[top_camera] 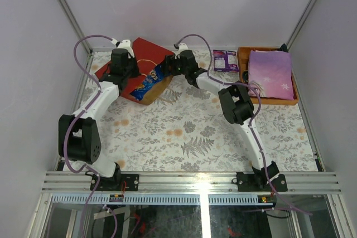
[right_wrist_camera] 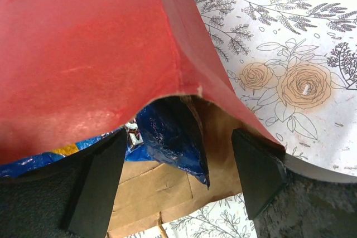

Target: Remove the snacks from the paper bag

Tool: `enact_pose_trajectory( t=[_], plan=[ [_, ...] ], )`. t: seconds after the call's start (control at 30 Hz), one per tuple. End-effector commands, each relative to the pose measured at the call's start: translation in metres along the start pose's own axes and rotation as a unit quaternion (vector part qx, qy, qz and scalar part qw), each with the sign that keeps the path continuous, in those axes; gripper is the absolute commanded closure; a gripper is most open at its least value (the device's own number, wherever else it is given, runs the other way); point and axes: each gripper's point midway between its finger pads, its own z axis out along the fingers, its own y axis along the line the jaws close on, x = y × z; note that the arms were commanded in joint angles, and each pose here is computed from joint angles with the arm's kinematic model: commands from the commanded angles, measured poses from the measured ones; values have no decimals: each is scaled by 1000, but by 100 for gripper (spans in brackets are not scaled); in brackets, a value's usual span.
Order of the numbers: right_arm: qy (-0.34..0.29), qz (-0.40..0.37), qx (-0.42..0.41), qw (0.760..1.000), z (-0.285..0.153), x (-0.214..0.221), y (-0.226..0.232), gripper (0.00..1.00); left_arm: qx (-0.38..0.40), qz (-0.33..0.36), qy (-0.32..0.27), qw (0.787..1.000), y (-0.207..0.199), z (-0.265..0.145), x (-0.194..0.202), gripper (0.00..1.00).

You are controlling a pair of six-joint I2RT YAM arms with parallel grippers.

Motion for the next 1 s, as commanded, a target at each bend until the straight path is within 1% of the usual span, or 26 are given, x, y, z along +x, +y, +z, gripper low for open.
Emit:
enact_pose_trajectory(
  t=[0.0, 0.07, 0.2, 0.23, 0.27, 0.33, 0.4, 0.43, 0.47, 0.63, 0.8, 0.97],
  plan=[
    [1, -11, 4, 1000, 7, -10, 9, 17, 3, -1, -29, 1000, 1, -2, -19, 99],
    [3, -7, -1, 1000, 10, -6, 12, 19, 6, 1, -28, 1000, 1, -3, -19, 99],
    [13, 3, -17, 1000, 21, -2, 24, 26, 1, 5, -27, 1000, 3, -5, -17, 100],
    [17, 3, -21, 1000, 23, 0, 26, 28, -3, 5, -28, 1000, 5, -7, -17, 100],
    [17, 2, -23, 1000, 24, -1, 29, 33, -6, 6, -30, 1000, 6, -9, -18, 100],
    [15, 3, -28, 999, 23, -3, 34, 53, -11, 3, -33, 999, 10, -12, -19, 99],
    [11, 6, -30, 999, 19, -8, 37, 77, -9, 2, -36, 999, 10, -14, -20, 100],
    [10, 7, -29, 1000, 15, -9, 38, 92, -7, 1, -36, 999, 9, -15, -20, 99],
    [7, 7, -30, 1000, 11, -11, 39, 99, -4, 0, -36, 999, 8, -14, -19, 99],
    [-15, 3, -46, 999, -17, -31, 54, 100, -5, -3, -33, 999, 9, -12, -18, 99],
    [-30, -3, -65, 997, -48, -50, 71, 100, -6, -10, -45, 999, 10, -12, -23, 99],
    [-47, -9, -74, 996, -73, -66, 81, 100, -15, -12, -39, 999, 14, -8, -22, 99]
  ],
)
